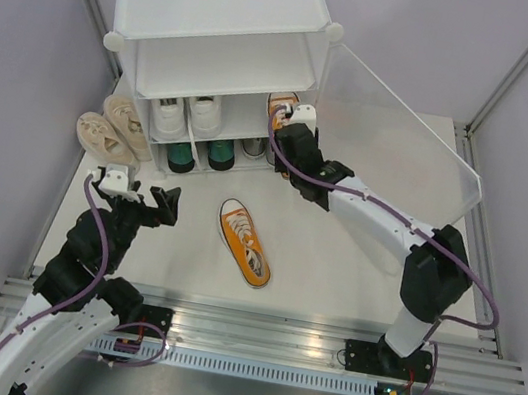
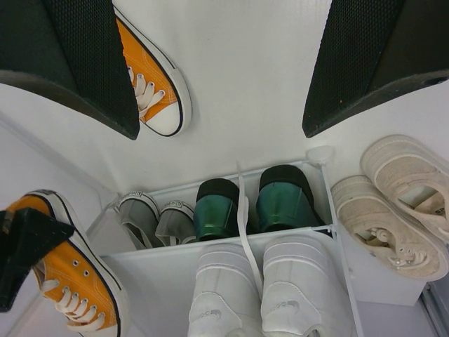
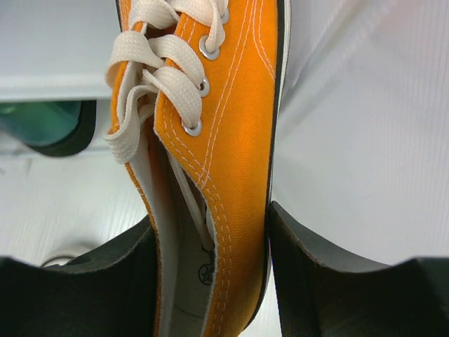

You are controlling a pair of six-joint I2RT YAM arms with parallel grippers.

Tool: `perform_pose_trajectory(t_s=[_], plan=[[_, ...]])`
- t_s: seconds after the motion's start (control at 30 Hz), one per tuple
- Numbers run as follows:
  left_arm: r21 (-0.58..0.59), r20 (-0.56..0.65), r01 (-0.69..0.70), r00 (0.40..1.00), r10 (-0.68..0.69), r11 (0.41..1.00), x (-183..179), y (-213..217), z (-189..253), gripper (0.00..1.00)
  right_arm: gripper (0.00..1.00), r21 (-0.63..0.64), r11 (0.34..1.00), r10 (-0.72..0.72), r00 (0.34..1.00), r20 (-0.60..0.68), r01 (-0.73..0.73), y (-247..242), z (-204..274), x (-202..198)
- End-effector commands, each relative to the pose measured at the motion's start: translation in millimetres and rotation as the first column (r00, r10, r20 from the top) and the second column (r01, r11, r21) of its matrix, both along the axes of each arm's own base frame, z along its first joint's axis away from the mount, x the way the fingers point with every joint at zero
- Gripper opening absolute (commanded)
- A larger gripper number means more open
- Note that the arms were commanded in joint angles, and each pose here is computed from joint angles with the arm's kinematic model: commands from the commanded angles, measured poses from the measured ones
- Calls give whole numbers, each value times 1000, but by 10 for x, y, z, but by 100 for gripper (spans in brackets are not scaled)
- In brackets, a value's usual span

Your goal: Place and organize the shoes in the shoe cabinet

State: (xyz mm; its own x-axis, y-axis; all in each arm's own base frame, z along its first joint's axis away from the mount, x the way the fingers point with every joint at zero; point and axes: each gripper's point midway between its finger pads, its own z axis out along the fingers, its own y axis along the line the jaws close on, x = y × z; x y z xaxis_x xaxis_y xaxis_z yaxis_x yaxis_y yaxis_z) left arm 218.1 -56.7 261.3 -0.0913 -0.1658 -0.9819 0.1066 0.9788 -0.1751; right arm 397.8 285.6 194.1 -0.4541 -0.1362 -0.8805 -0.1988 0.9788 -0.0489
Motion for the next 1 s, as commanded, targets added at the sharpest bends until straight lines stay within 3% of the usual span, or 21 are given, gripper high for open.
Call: perform_pose_trajectory(t_s=[0.0, 0.33, 0.8, 0.9, 0.97], plan=[[-30, 32, 20, 999, -19, 999, -2, -43, 80, 100, 1, 112, 993, -41, 988, 147, 24, 106, 613, 409], [-34, 35, 48, 998, -47, 998, -16, -94, 86, 100, 1, 143, 988, -87, 980, 179, 62, 223, 737, 997], [-31, 31, 75, 997, -74, 997, -21, -148, 73, 100, 2, 166, 981, -136, 969, 205, 102, 224, 644, 1351], [-29, 30, 78, 997, -77, 997, -18, -156, 70, 100, 18, 169, 980, -138, 969, 205, 104, 206, 616, 1389], [-26, 30, 81, 996, -81, 996, -17, -161, 66, 100, 39, 169, 981, -128, 971, 202, 94, 215, 596, 1396]])
